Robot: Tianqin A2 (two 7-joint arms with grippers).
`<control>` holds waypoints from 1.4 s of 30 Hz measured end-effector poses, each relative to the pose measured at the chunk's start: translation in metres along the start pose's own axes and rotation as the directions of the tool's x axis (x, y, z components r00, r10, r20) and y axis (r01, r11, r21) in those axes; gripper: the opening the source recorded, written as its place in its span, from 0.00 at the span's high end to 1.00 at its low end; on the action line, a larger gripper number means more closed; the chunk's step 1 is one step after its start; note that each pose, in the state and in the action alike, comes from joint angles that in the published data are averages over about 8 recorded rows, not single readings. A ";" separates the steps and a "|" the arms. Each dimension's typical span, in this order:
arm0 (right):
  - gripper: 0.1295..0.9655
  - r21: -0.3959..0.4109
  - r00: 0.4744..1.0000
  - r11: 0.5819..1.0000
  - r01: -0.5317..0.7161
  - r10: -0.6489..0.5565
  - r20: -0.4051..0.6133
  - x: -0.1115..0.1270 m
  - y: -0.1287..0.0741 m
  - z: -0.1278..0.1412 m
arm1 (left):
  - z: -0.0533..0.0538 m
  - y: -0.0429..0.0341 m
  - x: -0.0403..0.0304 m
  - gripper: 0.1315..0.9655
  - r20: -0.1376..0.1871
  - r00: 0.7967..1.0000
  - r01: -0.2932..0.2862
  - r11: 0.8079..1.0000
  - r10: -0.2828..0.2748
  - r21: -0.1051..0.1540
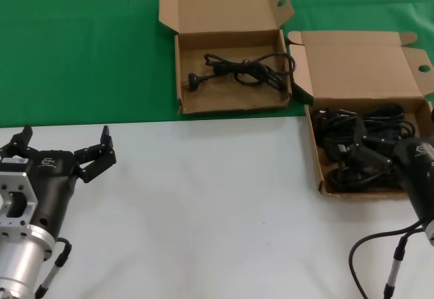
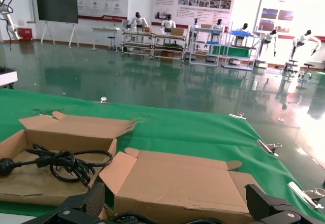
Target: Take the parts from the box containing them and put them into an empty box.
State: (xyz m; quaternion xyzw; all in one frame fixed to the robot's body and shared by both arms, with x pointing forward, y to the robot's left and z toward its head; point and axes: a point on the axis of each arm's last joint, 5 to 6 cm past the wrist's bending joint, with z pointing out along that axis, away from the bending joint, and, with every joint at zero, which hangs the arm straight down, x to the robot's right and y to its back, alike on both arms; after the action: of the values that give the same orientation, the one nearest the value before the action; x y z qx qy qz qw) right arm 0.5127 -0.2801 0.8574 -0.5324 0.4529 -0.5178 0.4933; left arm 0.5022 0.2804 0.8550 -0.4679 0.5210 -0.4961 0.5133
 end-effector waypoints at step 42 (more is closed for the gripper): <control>0.00 0.000 1.000 1.000 0.000 0.000 0.000 0.000 0.000 0.000 | 0.000 0.0000 0.0000 0.00 0.000 1.000 0.000 1.000 0.000 0.000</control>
State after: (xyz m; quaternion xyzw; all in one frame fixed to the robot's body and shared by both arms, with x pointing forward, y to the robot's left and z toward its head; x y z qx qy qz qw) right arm 0.5127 -0.2801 0.8574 -0.5324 0.4529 -0.5178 0.4933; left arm 0.5022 0.2804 0.8550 -0.4679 0.5210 -0.4961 0.5133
